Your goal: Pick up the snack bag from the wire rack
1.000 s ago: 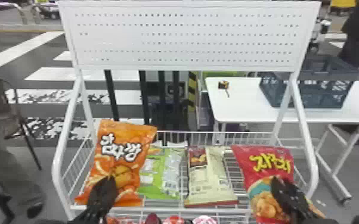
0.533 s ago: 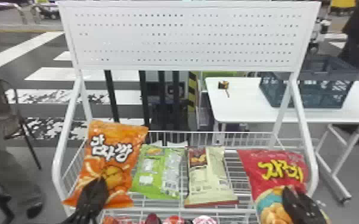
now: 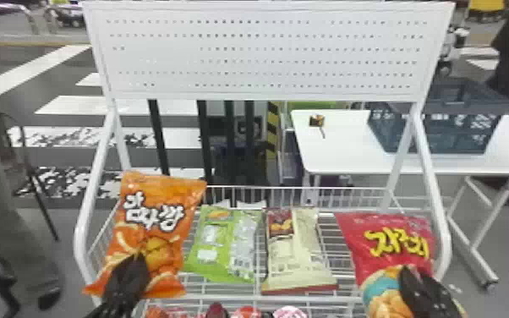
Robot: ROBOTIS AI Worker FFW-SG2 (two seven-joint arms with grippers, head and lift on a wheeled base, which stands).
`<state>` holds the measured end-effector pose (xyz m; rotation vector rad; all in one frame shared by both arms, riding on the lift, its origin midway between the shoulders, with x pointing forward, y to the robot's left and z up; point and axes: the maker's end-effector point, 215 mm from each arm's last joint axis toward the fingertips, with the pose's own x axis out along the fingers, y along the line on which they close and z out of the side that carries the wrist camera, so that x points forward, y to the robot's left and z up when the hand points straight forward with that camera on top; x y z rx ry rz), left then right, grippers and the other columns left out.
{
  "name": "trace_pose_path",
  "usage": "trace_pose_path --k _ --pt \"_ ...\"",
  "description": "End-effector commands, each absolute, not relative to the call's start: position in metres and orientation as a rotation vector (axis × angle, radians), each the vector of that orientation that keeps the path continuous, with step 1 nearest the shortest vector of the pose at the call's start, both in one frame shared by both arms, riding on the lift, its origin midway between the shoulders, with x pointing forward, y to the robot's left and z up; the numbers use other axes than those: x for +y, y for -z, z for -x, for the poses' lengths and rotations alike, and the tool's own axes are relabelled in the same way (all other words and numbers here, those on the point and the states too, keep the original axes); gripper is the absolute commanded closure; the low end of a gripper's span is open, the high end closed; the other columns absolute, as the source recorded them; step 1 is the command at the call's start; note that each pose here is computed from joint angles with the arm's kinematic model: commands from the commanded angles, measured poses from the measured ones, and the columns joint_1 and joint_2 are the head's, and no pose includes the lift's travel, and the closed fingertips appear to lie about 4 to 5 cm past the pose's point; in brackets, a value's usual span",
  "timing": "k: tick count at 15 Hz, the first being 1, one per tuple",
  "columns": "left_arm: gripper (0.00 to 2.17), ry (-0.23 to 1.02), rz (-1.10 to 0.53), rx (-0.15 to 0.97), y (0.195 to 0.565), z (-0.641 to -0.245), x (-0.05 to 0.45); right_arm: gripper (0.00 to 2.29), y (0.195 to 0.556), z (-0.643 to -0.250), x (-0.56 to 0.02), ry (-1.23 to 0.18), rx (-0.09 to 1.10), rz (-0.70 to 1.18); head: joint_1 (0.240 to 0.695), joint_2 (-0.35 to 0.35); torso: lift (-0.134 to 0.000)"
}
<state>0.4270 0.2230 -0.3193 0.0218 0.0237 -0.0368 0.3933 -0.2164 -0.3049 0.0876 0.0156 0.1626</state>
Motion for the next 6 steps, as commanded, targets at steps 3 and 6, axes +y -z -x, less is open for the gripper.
trace_pose_path --k 3,6 --pt "2.06 0.037 -0.021 0.02 0.3169 -0.4271 0.2226 2.02 0.3025 -0.391 -0.2171 -0.161 0.009 -0.087 0.499 0.0 0.0" --pt "2.06 0.039 -0.02 0.019 0.3162 -0.4271 0.2217 2.02 0.3041 -0.3895 -0.2189 -0.158 0.01 -0.089 0.499 0.0 0.0"
